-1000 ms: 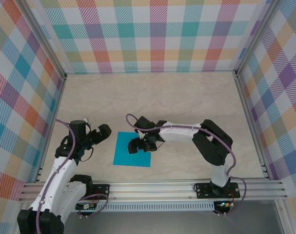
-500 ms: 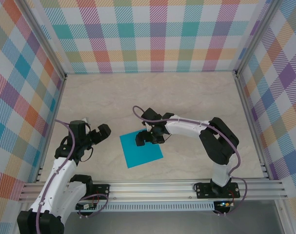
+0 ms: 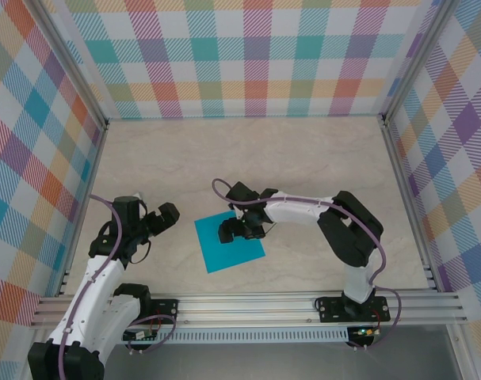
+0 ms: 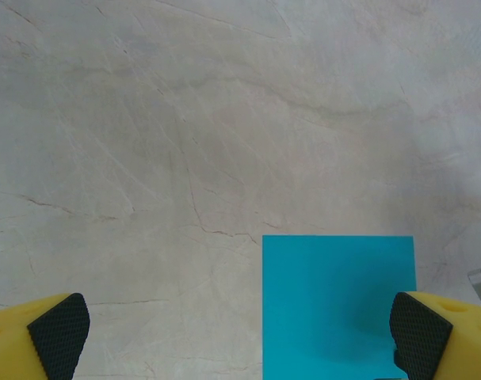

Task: Fold a paper plane with a square sheet of paper (pick it up from the middle)
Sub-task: Move the square sheet of paper to the center of the table.

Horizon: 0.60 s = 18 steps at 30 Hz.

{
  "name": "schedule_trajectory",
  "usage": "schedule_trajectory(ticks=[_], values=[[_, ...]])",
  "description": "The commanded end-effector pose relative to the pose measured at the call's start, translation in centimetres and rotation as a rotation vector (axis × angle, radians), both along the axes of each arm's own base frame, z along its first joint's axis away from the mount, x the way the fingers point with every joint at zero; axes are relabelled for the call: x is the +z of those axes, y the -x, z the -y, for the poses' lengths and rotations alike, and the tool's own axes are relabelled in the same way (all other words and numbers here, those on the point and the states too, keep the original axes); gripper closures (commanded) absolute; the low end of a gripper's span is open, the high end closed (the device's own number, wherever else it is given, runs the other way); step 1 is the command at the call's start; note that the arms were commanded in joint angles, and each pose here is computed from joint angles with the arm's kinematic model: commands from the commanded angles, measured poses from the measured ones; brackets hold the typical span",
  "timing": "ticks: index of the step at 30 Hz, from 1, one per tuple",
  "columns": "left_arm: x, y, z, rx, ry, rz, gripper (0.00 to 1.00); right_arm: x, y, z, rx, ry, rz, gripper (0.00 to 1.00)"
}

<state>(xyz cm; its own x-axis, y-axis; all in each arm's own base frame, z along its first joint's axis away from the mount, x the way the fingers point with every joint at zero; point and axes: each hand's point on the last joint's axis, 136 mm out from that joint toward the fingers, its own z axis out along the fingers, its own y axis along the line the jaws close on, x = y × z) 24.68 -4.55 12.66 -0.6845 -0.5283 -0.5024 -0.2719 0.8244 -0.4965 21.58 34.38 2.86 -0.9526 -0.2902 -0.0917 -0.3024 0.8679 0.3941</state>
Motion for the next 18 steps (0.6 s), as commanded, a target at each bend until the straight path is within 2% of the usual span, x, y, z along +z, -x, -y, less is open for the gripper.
schedule_trajectory(ticks=[1,11,18], values=[[0.6,-0.1,-0.4,0.012,-0.003,-0.007,0.0,-1.9,-0.5,3.8,-0.016,0.122,0.004,0.15],[-0.3,-1.0,0.7,0.007,0.069,-0.05,0.0,-2.0,-4.0,9.8,-0.168,0.138,-0.002,0.15],[-0.9,-1.7,3.0,-0.042,0.092,-0.071,0.0,-1.4,-5.3,11.8,-0.246,0.126,0.005,0.15]])
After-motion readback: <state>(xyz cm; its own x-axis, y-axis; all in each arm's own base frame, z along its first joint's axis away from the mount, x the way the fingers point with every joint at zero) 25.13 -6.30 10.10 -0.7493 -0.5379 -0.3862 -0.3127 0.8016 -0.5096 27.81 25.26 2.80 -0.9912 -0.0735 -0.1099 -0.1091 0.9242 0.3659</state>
